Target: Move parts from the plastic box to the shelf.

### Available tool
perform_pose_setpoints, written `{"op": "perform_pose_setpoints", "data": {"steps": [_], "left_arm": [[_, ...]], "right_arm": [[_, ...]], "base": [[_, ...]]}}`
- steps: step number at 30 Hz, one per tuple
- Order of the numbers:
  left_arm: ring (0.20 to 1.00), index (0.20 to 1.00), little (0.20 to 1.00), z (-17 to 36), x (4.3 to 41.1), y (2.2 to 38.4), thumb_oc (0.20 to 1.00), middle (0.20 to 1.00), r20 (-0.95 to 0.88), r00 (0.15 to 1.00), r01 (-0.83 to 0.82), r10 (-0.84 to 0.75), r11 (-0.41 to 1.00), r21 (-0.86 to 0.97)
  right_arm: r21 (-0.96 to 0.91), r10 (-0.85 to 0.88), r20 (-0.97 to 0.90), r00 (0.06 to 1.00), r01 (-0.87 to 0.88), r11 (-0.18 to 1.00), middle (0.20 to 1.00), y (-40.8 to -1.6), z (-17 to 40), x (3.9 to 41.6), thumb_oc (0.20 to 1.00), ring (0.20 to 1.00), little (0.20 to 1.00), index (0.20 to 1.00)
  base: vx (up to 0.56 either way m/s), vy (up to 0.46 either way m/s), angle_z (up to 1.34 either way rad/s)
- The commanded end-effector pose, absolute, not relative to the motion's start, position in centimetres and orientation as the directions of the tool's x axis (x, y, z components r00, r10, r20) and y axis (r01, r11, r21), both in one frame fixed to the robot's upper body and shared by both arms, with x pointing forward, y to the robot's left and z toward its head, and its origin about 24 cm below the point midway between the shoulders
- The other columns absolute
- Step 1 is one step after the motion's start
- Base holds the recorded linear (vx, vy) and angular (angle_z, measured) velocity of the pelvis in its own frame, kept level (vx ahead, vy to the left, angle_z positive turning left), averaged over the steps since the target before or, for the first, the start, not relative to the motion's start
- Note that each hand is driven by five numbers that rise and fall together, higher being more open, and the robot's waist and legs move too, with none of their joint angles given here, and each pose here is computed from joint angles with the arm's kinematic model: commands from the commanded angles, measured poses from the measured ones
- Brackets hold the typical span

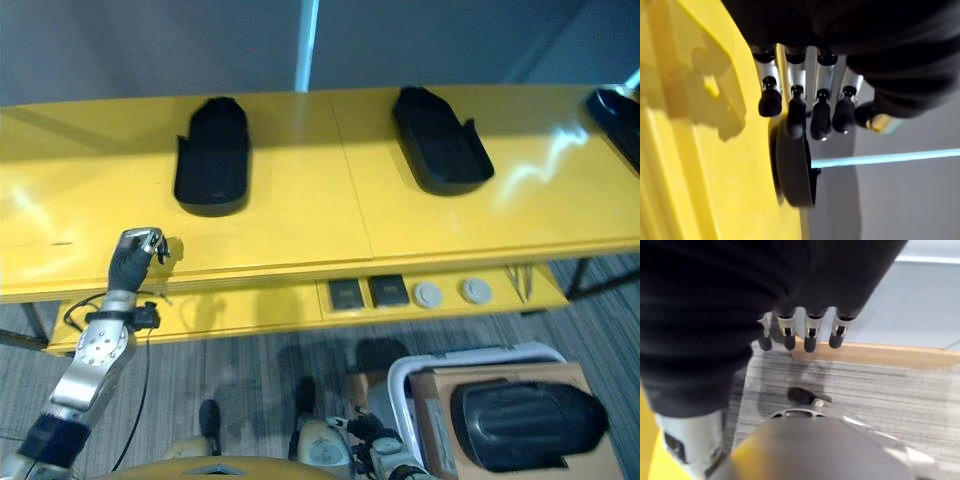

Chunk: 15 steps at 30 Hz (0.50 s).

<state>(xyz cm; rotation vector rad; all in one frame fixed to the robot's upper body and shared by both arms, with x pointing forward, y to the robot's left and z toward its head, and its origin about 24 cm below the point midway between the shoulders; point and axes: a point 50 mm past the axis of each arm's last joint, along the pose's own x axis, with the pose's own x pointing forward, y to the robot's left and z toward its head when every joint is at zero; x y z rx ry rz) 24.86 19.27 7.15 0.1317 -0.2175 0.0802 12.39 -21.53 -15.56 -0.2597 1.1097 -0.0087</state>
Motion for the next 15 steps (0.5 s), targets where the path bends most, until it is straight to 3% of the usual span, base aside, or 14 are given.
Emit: {"op": "perform_pose_setpoints", "data": {"steps": [1, 2, 3, 7, 13, 15], "left_arm": [[0.325, 0.325, 0.325, 9.9, 25.1, 20.2, 0.325, 0.325, 0.389, 0.920, -0.142, 0.051, 0.968, 0.209], [0.790, 0.790, 0.790, 9.9, 23.9, 21.4, 0.790, 0.790, 0.405, 0.908, -0.222, 0.113, 0.947, 0.234], [1.000, 1.000, 1.000, 9.9, 23.9, 21.4, 1.000, 1.000, 0.404, 0.908, -0.223, 0.114, 0.946, 0.235], [1.000, 1.000, 1.000, 9.5, 22.5, 22.3, 1.000, 1.000, 0.380, 0.915, -0.245, 0.136, 0.935, 0.256], [1.000, 1.000, 1.000, 7.8, 22.4, 21.5, 1.000, 1.000, 0.290, 0.952, -0.171, 0.094, 0.953, 0.252], [1.000, 1.000, 1.000, 7.5, 22.7, 20.7, 1.000, 1.000, 0.265, 0.963, -0.115, 0.042, 0.956, 0.269]], "right_arm": [[-0.192, -0.118, -0.902, 0.416, -0.140, 0.972, 1.000, -20.2, -16.1, 11.9, 1.000, 1.000, 1.000, 1.000], [-0.223, -0.138, -0.918, 0.373, -0.195, 0.955, 1.000, -20.6, -16.3, 11.1, 1.000, 1.000, 1.000, 1.000], [-0.223, -0.137, -0.918, 0.372, -0.196, 0.955, 1.000, -20.6, -16.3, 11.0, 1.000, 1.000, 1.000, 1.000], [-0.249, -0.158, -0.922, 0.353, -0.227, 0.942, 1.000, -21.4, -16.3, 10.8, 1.000, 1.000, 1.000, 1.000], [-0.238, -0.145, -0.901, 0.408, -0.185, 0.954, 1.000, -21.2, -15.9, 12.1, 1.000, 1.000, 1.000, 1.000], [-0.214, -0.151, -0.887, 0.437, -0.099, 0.972, 1.000, -21.3, -15.7, 12.5, 1.000, 1.000, 1.000, 1.000]], "base": [[0.02, 0.045, 0.24], [0.03, 0.038, 0.22], [0.05, 0.043, 0.24], [0.05, 0.033, 0.36], [0.02, 0.087, 0.13], [-0.03, 0.187, -0.01]]}}
